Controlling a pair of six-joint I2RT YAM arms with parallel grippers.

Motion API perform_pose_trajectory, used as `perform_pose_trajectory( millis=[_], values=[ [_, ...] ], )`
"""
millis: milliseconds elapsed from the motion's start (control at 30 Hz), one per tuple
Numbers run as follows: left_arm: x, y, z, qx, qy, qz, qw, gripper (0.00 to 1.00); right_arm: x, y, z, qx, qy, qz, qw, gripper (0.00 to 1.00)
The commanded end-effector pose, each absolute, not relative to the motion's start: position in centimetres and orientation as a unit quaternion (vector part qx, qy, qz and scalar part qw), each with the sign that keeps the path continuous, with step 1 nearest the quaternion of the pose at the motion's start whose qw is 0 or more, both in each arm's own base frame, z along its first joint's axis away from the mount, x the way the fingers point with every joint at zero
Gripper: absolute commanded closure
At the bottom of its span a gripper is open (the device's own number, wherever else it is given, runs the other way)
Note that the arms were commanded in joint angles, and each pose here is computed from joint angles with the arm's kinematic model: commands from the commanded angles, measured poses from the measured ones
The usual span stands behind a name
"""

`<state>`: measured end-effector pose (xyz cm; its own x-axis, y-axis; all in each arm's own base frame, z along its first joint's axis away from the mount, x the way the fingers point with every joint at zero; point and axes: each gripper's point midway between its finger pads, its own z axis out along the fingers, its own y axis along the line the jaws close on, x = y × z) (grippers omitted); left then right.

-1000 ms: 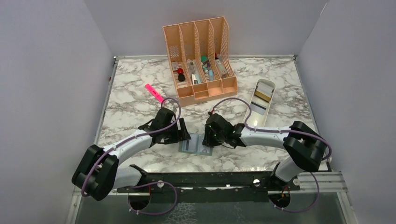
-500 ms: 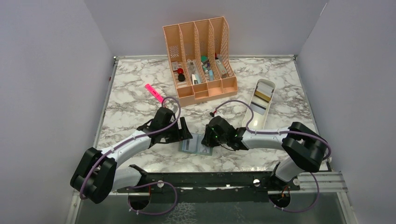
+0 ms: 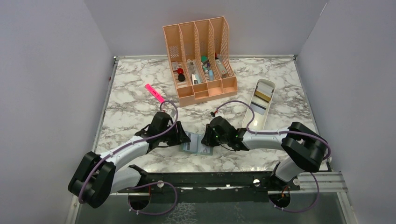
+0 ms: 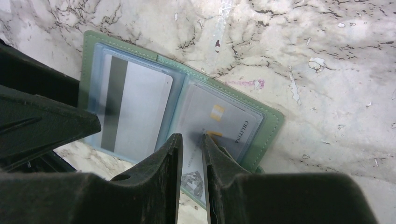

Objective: Put the credit cards into the card holder
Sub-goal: Turn over the card slot in the card holder.

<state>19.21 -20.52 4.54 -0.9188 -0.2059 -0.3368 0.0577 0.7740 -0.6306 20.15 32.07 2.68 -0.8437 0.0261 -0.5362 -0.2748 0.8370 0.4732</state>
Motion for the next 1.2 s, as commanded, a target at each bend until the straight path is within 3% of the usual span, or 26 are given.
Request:
perform_pose_trajectory(
  millis=[0,467,1000,1167],
  values=[
    [19.4,-22.8,7.5,-0.027,0.885,-0.414,0.212,0.53,18.2,27.7,-1.9,-0.073,0.953,0.188,0.225,0.72],
    [19.1,-23.5,7.8,-0.012,0.874,-0.439,0.210,0.78,18.3,28.1,-1.3,-0.074,0.952,0.195,0.226,0.72],
    [19.0,-24.0,8.3,-0.001,0.864,-0.456,0.213,0.74,18.4,28.3,-1.2,-0.077,0.951,0.197,0.225,0.72],
    [19.0,-24.1,8.0,0.000,0.865,-0.455,0.210,0.84,18.4,28.2,-1.1,-0.077,0.951,0.197,0.227,0.72]
  ],
)
